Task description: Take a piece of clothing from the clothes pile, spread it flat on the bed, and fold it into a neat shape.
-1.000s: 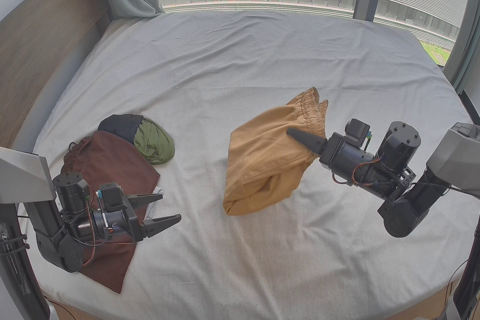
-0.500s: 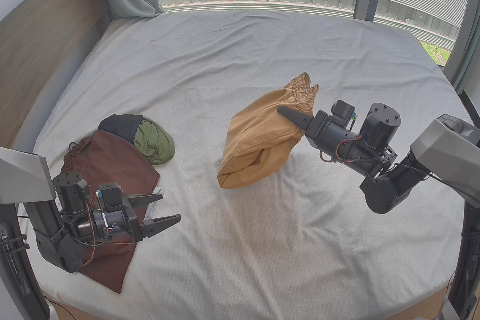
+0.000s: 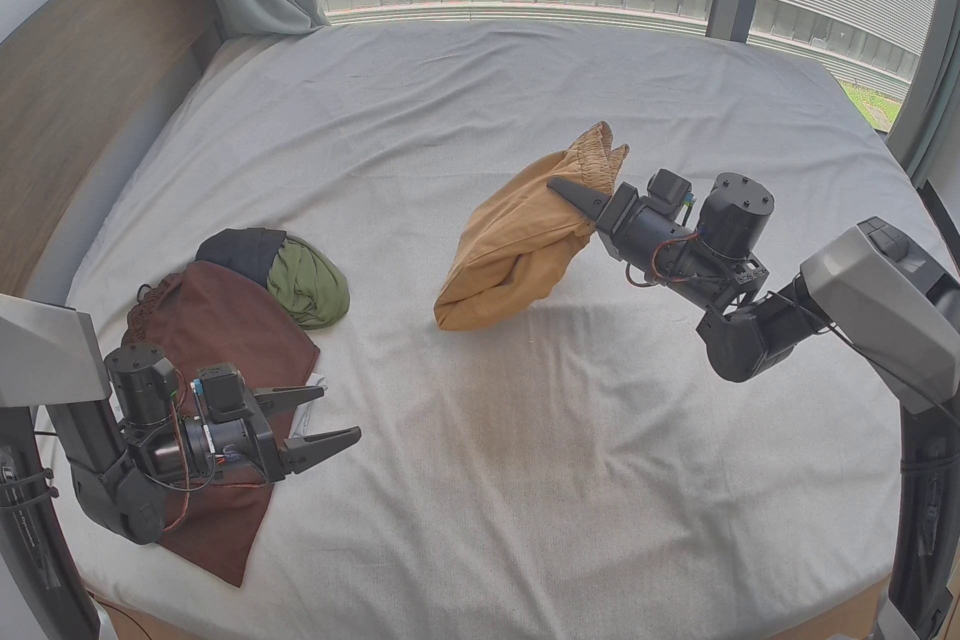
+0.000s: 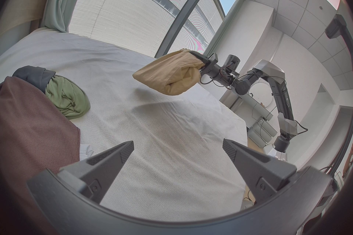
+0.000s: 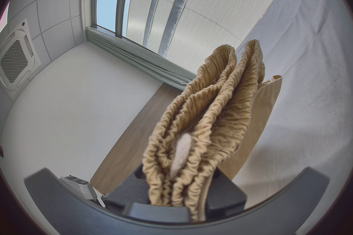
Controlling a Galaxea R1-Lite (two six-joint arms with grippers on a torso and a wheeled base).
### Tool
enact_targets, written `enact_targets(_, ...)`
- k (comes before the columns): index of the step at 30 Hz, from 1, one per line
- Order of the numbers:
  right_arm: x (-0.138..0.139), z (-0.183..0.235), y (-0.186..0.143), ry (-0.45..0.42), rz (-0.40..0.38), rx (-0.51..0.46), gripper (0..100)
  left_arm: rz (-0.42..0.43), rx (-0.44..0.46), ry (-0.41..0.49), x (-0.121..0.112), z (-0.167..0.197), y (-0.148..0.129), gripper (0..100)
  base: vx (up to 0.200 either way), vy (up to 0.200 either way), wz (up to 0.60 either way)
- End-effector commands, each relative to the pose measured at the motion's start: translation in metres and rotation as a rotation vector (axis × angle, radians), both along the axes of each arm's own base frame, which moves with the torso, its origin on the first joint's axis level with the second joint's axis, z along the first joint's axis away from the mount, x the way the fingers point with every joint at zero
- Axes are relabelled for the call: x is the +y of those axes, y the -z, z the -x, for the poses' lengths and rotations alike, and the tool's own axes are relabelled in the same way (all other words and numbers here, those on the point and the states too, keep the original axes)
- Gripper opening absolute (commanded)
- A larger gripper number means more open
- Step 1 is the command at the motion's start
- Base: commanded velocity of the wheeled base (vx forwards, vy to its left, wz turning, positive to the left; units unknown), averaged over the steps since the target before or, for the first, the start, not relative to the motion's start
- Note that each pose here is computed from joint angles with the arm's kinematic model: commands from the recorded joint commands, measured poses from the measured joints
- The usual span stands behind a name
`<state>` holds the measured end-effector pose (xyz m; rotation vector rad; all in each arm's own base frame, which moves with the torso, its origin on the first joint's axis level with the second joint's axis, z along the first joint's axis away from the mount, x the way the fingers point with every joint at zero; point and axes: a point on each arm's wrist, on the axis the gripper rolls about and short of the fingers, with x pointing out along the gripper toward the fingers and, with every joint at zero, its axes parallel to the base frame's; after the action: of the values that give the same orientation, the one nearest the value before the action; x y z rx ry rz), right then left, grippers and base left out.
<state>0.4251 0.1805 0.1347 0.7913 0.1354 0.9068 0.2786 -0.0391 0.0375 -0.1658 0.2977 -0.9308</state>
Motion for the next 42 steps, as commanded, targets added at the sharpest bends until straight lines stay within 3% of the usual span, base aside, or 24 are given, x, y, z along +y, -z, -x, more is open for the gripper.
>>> enact_targets(1, 0.005, -0.024, 0.018, 0.006, 0.004, 0.020, 0, 0.000, -0.001, -0.003, 0.001, 0.000, 0.000, 100, 0.000, 0.000, 0.00)
enact_targets(16, 0.014, -0.044, 0.046, 0.004, 0.017, 0.061, 0, 0.001, 0.002, -0.003, 0.001, 0.000, 0.000, 100, 0.000, 0.000, 0.00)
enact_targets(33, 0.024, -0.061, -0.005, -0.008, -0.032, -0.008, 0, 0.001, 0.002, -0.002, 0.000, -0.001, 0.000, 100, 0.000, 0.000, 0.00)
enact_targets(41, 0.031, -0.080, 0.019, -0.007, -0.015, 0.037, 0, 0.001, 0.009, -0.002, 0.000, 0.000, 0.002, 100, 0.000, 0.000, 0.00)
enact_targets(42, 0.032, -0.086, 0.053, -0.003, 0.017, 0.118, 0, 0.002, 0.006, -0.004, 0.001, -0.001, 0.001, 100, 0.000, 0.000, 0.00)
